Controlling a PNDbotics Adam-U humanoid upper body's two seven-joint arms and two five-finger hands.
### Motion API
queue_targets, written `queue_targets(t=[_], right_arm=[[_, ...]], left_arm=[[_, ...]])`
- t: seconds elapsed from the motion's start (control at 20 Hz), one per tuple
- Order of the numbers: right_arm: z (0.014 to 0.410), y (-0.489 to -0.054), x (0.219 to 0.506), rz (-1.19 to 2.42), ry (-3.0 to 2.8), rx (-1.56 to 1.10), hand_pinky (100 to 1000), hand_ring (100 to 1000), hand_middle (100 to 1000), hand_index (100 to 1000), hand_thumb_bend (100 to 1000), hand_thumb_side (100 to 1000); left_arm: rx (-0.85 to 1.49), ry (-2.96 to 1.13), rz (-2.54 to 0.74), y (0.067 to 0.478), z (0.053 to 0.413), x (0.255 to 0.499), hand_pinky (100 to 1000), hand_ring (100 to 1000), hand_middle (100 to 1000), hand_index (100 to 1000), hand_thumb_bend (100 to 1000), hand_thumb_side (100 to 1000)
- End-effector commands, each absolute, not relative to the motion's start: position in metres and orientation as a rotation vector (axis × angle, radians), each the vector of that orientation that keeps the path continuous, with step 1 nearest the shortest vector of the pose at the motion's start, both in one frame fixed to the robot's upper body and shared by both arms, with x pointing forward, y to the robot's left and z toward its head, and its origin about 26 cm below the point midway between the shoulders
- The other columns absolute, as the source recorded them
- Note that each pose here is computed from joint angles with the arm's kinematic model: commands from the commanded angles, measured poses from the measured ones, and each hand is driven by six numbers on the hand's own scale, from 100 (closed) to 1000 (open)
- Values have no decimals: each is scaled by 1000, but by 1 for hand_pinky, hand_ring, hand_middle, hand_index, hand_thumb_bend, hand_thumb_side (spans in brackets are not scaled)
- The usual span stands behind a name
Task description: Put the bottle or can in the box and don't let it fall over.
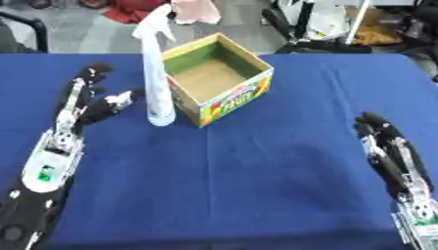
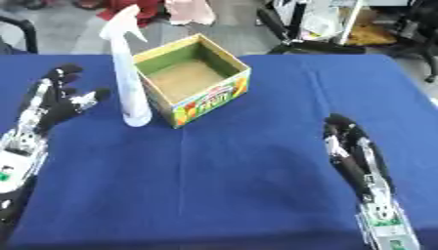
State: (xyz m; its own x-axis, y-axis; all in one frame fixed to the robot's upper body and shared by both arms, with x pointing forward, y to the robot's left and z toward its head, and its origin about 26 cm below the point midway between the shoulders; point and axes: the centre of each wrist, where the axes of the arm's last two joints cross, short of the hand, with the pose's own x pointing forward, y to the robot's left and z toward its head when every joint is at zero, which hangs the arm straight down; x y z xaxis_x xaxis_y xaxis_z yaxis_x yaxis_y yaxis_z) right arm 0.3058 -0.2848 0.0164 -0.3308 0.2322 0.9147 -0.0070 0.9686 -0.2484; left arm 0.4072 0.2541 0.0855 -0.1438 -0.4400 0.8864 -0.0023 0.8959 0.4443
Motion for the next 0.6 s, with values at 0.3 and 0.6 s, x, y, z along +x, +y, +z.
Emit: queue_targets(t=[0.3,0.6], right_arm=[[23,-285,308,266,-1917,-154,903,846,790,870,100,580],[23,-284,309,272,-1916,-143,903,846,790,870,100,580]], left_arm=[[386,-1672,-461,234,85,434,868,923,926,806,875,446],[436,-1654,-474,224,80,443,866,919,922,795,843,428]])
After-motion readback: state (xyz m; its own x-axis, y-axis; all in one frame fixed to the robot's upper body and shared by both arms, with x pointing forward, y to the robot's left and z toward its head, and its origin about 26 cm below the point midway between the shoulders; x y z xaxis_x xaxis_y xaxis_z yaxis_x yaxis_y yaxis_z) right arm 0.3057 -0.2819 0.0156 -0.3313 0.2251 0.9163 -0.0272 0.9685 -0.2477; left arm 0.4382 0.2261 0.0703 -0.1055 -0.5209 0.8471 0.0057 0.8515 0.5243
